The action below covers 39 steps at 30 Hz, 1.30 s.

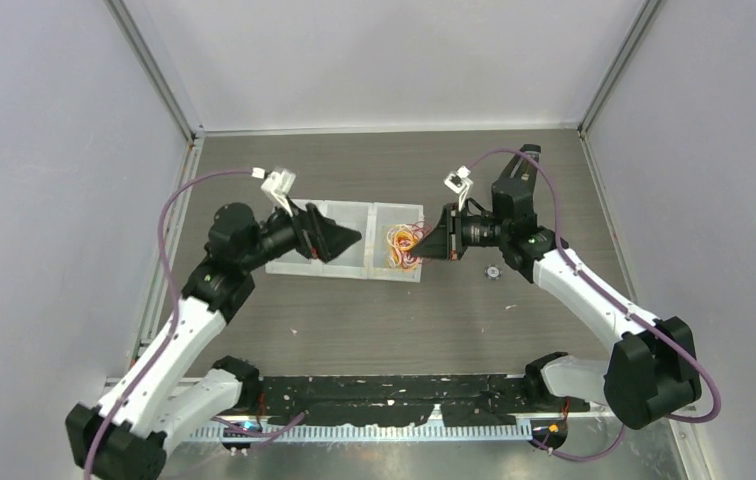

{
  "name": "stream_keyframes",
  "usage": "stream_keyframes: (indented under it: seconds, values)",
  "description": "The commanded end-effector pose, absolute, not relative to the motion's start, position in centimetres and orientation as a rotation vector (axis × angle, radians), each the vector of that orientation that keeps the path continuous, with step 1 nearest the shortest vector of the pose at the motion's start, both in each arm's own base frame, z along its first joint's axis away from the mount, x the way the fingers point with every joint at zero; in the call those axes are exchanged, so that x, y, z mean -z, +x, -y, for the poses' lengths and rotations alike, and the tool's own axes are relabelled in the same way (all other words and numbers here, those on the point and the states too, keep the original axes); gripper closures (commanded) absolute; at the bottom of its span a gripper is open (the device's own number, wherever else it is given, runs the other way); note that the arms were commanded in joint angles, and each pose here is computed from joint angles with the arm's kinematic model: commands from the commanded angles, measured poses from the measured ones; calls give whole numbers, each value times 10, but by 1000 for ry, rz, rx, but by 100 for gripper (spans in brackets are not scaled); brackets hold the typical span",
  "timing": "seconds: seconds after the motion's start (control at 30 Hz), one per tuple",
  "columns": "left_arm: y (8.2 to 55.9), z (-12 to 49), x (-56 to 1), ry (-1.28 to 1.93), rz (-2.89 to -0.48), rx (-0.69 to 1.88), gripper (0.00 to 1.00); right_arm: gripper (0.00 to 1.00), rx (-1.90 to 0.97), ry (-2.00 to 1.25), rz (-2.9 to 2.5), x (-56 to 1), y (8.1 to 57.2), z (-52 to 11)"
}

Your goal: Untangle the cables

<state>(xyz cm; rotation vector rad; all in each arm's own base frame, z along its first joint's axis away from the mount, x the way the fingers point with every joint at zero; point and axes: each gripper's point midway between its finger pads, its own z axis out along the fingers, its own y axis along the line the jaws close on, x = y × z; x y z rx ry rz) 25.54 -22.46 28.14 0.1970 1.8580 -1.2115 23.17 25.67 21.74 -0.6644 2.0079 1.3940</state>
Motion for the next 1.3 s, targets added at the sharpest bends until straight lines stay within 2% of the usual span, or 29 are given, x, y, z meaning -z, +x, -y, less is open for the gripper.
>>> stream_keyframes:
  seconds: [0.0, 0.17, 0.37, 0.43, 0.53, 0.6, 0.67, 0.8, 0.97, 1.17, 1.2, 1.23, 1.27]
  values:
    - [223, 216, -270, 635, -1740, 828, 0, 95, -1571, -554, -1870, -265, 237, -266]
    - [203, 254, -264, 839, -1674, 765, 0, 95, -1691, -466, -1869, -274, 234, -272]
    - [214, 288, -271, 945, -1630, 667, 3, 95, -1759, -571, -1861, -277, 206, -282]
    - [221, 292, -276, 942, -1619, 644, 14, 94, -1769, -613, -1871, -274, 198, -283]
    - [228, 288, -280, 956, -1606, 602, 47, 95, -1771, -696, -1870, -267, 187, -281]
    - [228, 281, -281, 976, -1588, 628, 63, 95, -1753, -776, -1872, -259, 179, -277]
    - [226, 274, -280, 1008, -1562, 657, 73, 94, -1702, -853, -1902, -246, 173, -272]
    - [232, 255, -282, 1039, -1550, 681, 100, 95, -1582, -978, -1978, -222, 163, -259]
    - [240, 240, -286, 1017, -1568, 694, 100, 95, -1541, -1029, -2048, -208, 153, -246]
    - [198, 250, -284, 1109, -1490, 863, 100, 94, -1549, -1010, -2002, -218, 159, -248]
    - [190, 254, -284, 1128, -1479, 876, 81, 94, -1545, -1004, -1988, -220, 162, -249]
    - [187, 257, -283, 1130, -1483, 869, 49, 95, -1554, -975, -2007, -221, 163, -250]
    - [184, 261, -282, 1123, -1488, 869, 29, 95, -1547, -970, -1984, -222, 167, -252]
